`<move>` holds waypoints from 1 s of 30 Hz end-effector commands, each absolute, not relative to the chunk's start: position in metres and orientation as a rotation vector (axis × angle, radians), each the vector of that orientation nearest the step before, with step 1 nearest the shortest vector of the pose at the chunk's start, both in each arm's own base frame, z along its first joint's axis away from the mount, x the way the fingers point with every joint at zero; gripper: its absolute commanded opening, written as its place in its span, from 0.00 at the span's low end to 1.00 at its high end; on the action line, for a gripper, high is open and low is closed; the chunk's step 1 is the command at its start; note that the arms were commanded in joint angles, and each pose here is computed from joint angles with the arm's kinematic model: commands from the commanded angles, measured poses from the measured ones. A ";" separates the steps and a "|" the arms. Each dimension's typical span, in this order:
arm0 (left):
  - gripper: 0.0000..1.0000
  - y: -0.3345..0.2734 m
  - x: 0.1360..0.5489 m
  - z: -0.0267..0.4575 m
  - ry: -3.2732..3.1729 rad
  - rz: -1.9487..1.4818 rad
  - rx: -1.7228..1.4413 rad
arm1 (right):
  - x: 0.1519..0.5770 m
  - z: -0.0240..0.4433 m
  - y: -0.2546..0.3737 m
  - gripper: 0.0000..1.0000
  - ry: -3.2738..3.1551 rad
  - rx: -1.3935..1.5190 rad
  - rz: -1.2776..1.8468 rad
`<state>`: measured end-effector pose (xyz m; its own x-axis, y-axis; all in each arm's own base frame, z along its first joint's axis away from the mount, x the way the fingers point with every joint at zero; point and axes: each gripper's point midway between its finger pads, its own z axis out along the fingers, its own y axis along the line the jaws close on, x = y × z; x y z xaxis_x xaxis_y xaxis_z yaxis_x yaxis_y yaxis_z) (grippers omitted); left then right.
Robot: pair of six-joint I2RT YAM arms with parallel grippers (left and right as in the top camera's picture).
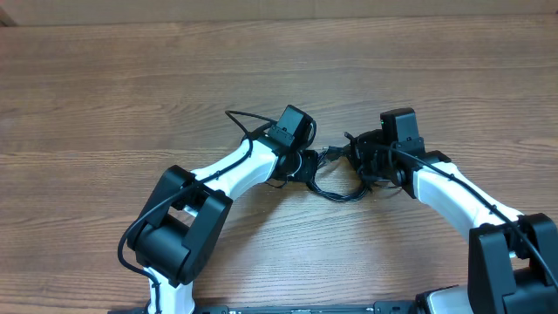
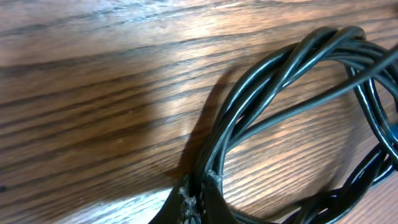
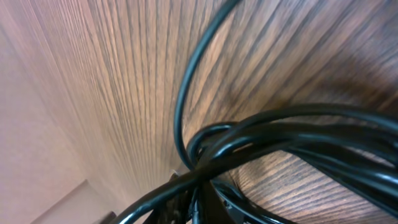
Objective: Untangle cables
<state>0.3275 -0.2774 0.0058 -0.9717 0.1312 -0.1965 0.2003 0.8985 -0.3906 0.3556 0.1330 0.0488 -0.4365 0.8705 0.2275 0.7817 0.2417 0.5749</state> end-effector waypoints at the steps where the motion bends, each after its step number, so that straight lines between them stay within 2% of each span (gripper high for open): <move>1: 0.04 -0.245 0.335 -0.010 2.914 -0.431 0.293 | 0.361 0.055 0.119 0.04 2.308 1.630 0.983; 7: 0.04 -0.226 0.346 -0.010 2.907 -0.461 0.321 | 0.348 0.035 0.083 0.04 2.266 1.745 0.721; 17: 0.04 -0.206 0.364 -0.008 2.890 -0.476 0.222 | 0.307 0.014 0.061 0.04 2.355 1.829 0.430; 30: 0.04 -0.189 0.373 -0.007 2.893 -0.480 0.105 | 0.258 0.005 0.069 0.04 2.568 1.839 0.273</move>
<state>0.3642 -0.2202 0.0071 -0.9707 0.0959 -0.2202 0.1776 0.9039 -0.3891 0.2707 0.0740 0.0061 -0.2964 0.9423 0.1554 0.9485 0.2714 0.1632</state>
